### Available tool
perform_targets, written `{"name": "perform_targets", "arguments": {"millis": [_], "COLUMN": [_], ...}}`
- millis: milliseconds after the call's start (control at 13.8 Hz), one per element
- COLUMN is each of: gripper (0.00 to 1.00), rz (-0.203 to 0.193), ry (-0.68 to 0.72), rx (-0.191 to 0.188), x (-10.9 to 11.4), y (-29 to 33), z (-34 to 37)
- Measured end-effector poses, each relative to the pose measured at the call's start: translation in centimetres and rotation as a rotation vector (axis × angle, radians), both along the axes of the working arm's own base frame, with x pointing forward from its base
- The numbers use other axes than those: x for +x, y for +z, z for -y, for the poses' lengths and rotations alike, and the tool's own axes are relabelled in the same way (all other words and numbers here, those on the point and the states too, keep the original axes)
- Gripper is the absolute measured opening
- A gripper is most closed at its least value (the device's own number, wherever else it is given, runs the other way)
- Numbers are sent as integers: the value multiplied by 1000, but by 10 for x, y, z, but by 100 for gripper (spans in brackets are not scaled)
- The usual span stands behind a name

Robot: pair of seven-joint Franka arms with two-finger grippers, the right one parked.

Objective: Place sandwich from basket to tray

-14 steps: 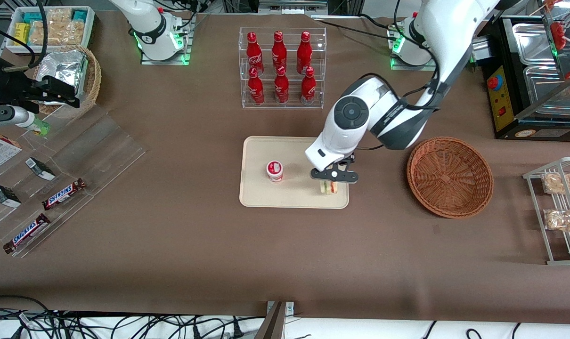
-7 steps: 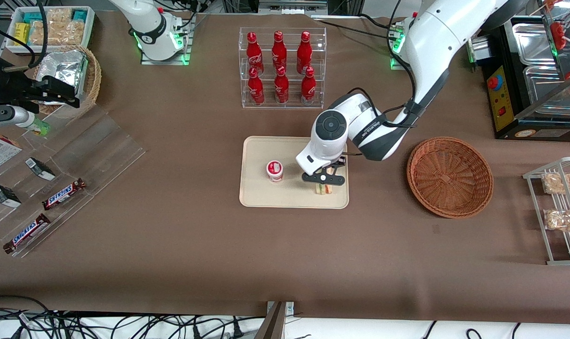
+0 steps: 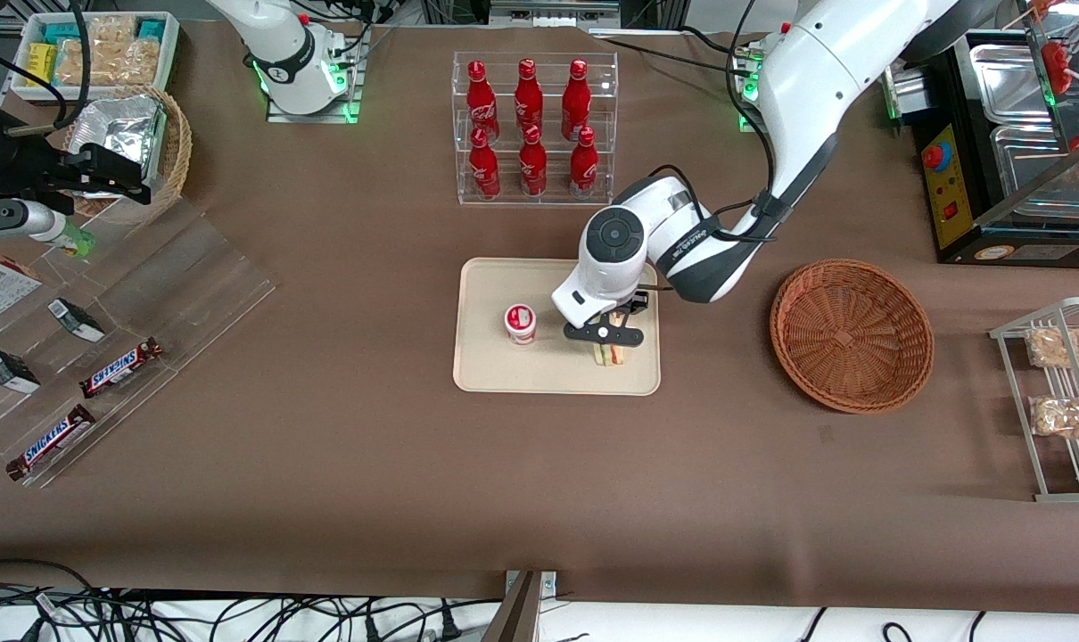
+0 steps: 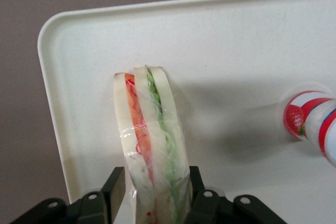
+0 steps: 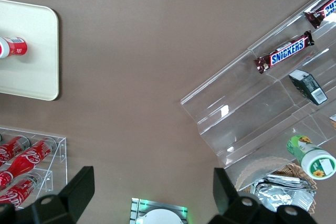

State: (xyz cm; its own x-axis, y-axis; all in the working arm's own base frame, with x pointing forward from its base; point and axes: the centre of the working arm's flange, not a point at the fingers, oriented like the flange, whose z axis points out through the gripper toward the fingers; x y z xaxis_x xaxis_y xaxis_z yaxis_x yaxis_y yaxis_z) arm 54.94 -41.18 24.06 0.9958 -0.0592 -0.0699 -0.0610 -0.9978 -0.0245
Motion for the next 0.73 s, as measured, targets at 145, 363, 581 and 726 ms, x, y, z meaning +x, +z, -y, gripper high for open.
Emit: {"name": "perform_targets", "arguments": {"millis": [145,363,581,726], "gripper": [79,100,100,100], "rz": [59,163,199,194], "ry": [76,199,291,352], "rx": [-17,-10,2,-1], "x": [16,35,44,49], "y": [35,112,178,211], "z": [-7,-34,-66,-89]}}
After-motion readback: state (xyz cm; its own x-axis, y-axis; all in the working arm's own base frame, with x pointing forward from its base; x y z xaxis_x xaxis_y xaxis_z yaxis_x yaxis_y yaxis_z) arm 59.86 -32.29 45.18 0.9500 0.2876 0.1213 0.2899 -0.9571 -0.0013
